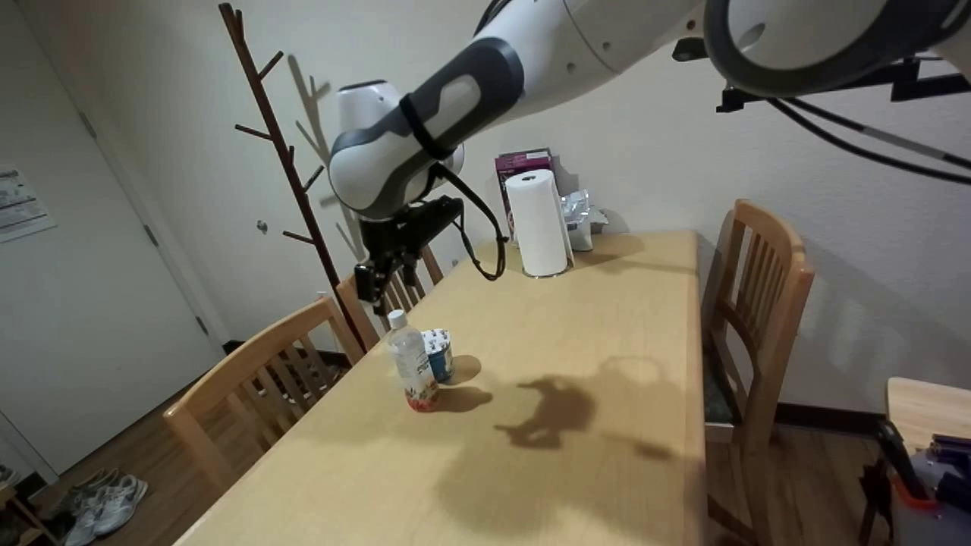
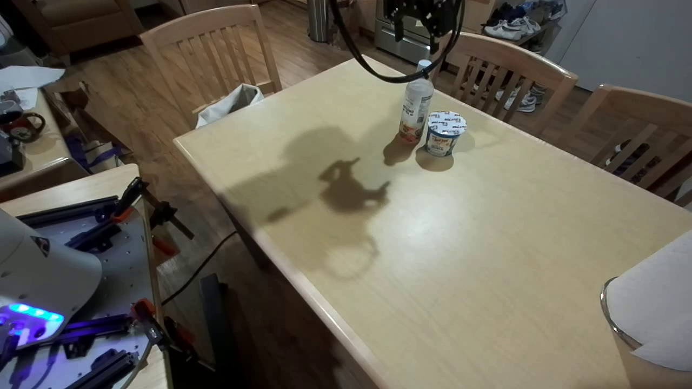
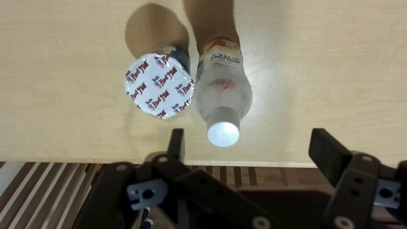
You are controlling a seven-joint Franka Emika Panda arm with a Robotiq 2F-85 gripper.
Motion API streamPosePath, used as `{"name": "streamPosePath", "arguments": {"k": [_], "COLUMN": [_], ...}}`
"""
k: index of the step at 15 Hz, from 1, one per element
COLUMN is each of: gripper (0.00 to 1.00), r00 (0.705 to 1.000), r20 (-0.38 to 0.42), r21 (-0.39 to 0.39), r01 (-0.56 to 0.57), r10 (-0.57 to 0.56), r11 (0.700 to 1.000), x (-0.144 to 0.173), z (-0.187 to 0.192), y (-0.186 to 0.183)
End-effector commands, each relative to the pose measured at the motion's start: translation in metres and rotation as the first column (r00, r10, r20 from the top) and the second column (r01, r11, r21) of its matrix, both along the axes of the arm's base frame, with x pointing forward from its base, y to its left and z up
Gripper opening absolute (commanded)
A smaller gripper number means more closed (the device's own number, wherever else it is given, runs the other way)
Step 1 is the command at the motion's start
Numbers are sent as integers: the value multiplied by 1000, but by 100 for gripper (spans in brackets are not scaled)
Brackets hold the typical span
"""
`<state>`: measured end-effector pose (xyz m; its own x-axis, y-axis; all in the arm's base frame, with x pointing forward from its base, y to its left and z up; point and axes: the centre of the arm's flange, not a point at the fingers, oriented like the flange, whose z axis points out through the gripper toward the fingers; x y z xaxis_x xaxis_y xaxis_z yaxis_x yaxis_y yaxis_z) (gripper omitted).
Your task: Move the bottle forward
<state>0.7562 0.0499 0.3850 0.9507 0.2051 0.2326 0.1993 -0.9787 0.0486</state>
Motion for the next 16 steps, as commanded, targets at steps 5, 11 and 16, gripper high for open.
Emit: {"name": "streamPosePath", "arguments": {"k": [5,11,16], "gripper": [100,100,100], "r00": [985,979,989], "r20": [-153,-186,-145], "r21": [63,66,46], "r01": [89,94,22], "r10": [-79,-80,-15], "r11": [994,993,999], "x": [31,37,39], "z": [-5,-28,-38], "y": [-1,-9,-12]}}
